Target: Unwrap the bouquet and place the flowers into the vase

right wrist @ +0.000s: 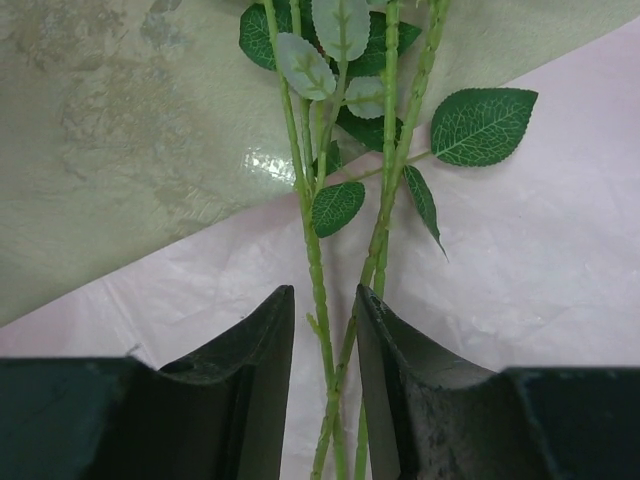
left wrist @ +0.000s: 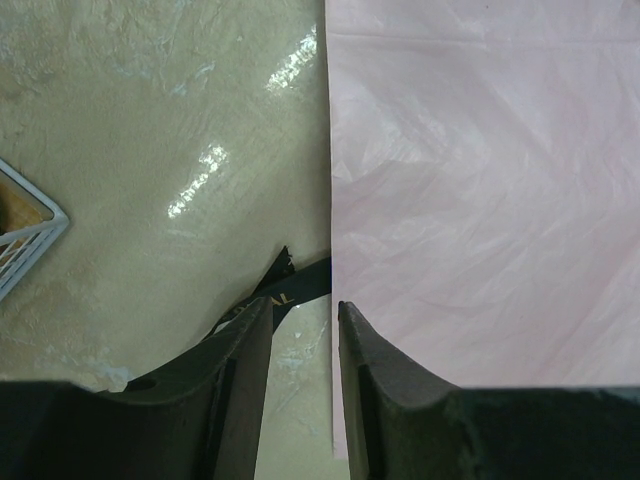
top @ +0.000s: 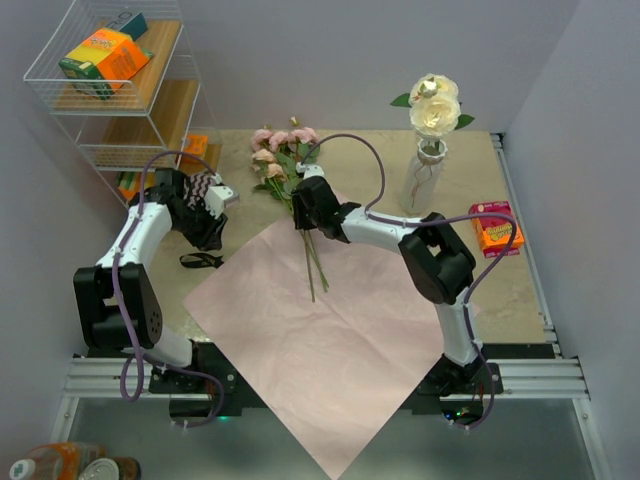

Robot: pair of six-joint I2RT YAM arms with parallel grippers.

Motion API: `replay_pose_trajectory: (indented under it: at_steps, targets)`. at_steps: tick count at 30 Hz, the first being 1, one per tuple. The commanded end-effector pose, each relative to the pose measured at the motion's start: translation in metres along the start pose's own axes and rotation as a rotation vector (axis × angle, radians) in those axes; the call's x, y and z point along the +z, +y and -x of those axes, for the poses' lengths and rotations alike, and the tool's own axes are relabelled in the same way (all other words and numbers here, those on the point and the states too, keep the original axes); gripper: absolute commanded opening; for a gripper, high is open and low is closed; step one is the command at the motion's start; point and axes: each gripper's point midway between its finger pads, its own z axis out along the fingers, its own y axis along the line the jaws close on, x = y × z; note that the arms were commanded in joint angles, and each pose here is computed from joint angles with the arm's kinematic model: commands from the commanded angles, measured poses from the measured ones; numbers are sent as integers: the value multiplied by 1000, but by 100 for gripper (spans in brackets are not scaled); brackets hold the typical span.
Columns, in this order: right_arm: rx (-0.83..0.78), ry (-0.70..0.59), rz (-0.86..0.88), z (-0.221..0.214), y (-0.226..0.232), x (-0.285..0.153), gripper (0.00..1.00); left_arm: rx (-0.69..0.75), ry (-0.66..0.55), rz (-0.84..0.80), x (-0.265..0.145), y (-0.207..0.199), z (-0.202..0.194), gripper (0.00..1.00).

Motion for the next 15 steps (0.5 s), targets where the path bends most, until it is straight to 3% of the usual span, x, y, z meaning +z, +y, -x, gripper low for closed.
replay_pose_trajectory:
  at_steps: [1, 15]
  targets:
    - [32, -12, 30, 1, 6, 4, 36, -3, -13, 10, 0, 4, 1, 37]
    - [63, 49, 1, -22, -15, 23, 38, 4, -7, 11, 0, 4, 0, 37]
